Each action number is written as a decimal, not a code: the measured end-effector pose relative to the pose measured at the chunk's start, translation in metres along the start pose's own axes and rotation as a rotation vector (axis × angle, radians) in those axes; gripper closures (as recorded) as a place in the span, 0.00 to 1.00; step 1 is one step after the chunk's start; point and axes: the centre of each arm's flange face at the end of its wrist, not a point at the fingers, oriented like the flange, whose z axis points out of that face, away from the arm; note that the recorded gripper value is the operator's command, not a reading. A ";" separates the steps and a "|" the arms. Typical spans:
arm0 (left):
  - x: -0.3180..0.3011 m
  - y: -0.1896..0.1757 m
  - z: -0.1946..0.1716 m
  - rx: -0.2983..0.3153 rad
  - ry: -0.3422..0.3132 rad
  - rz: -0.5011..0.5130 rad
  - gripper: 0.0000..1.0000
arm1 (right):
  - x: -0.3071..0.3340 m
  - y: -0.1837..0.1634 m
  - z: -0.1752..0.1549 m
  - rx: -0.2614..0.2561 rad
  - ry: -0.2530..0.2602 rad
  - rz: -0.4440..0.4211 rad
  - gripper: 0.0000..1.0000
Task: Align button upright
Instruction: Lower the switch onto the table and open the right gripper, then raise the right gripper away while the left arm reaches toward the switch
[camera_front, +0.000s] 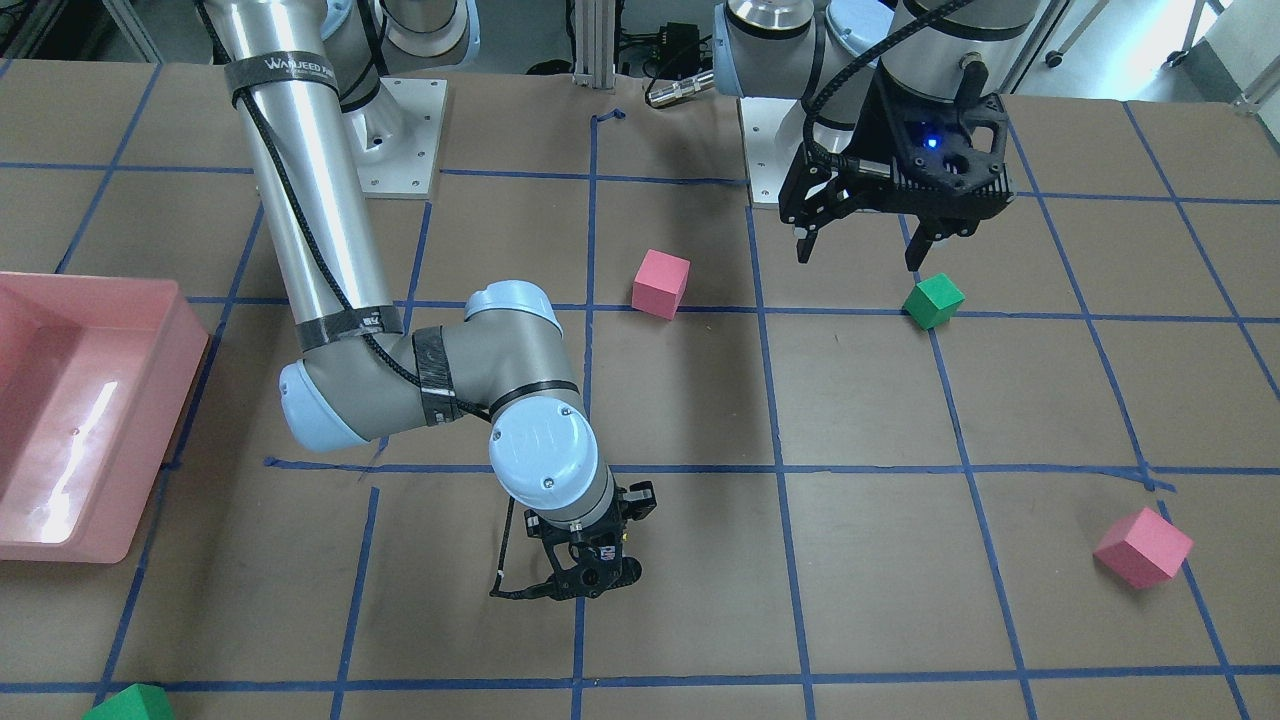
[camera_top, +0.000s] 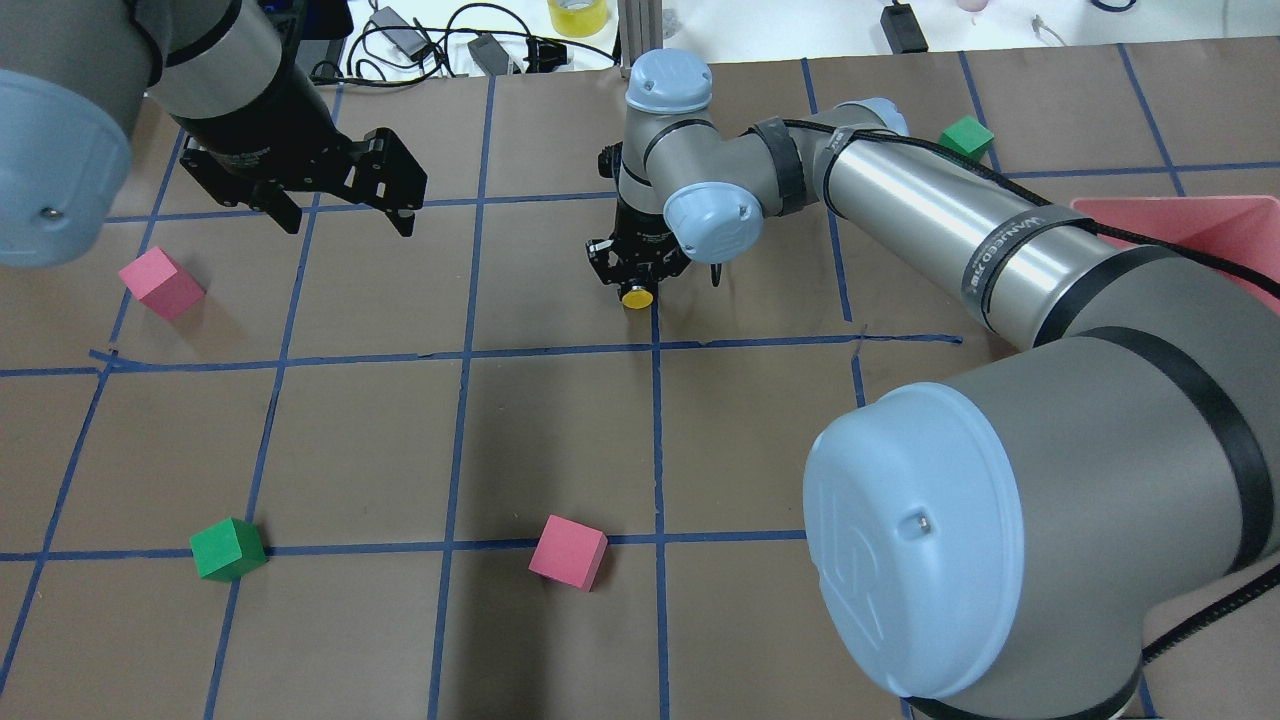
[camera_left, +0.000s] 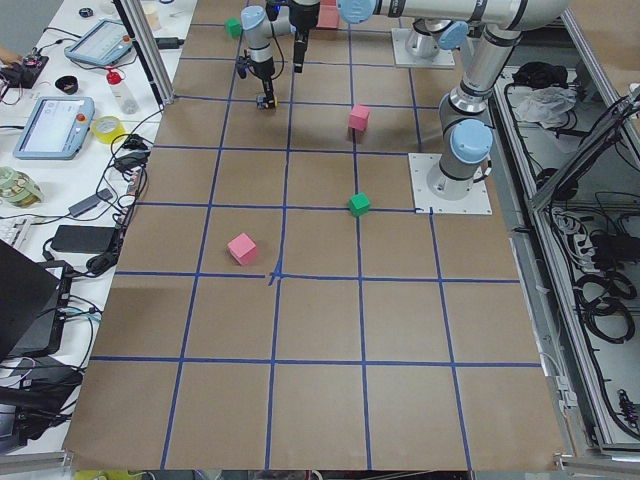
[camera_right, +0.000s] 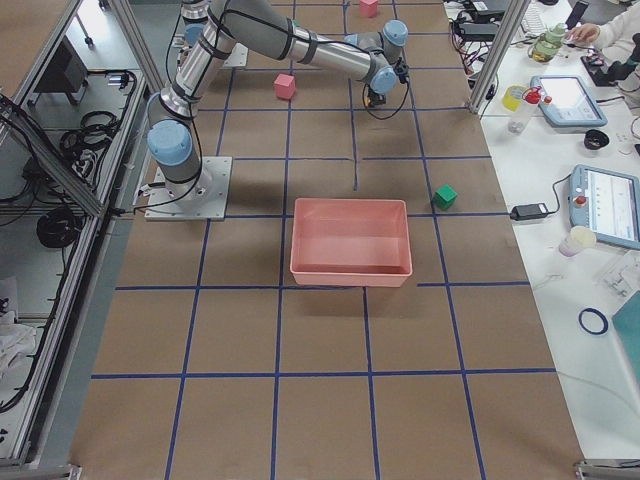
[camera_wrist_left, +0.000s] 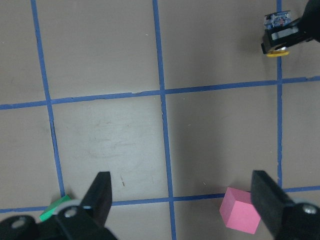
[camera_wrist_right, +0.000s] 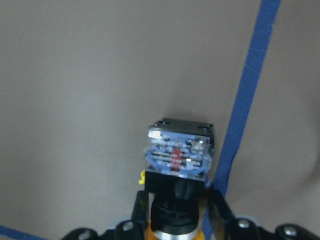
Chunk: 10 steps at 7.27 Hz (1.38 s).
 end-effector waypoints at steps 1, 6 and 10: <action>0.000 0.000 0.000 0.000 0.000 0.000 0.00 | 0.000 -0.001 0.001 0.004 0.000 -0.002 0.00; 0.000 -0.003 0.000 0.012 0.000 0.000 0.00 | -0.002 0.035 -0.100 0.102 0.078 -0.021 0.00; -0.001 -0.017 0.011 0.036 -0.010 -0.001 0.00 | 0.020 0.117 -0.221 0.121 0.093 0.030 0.00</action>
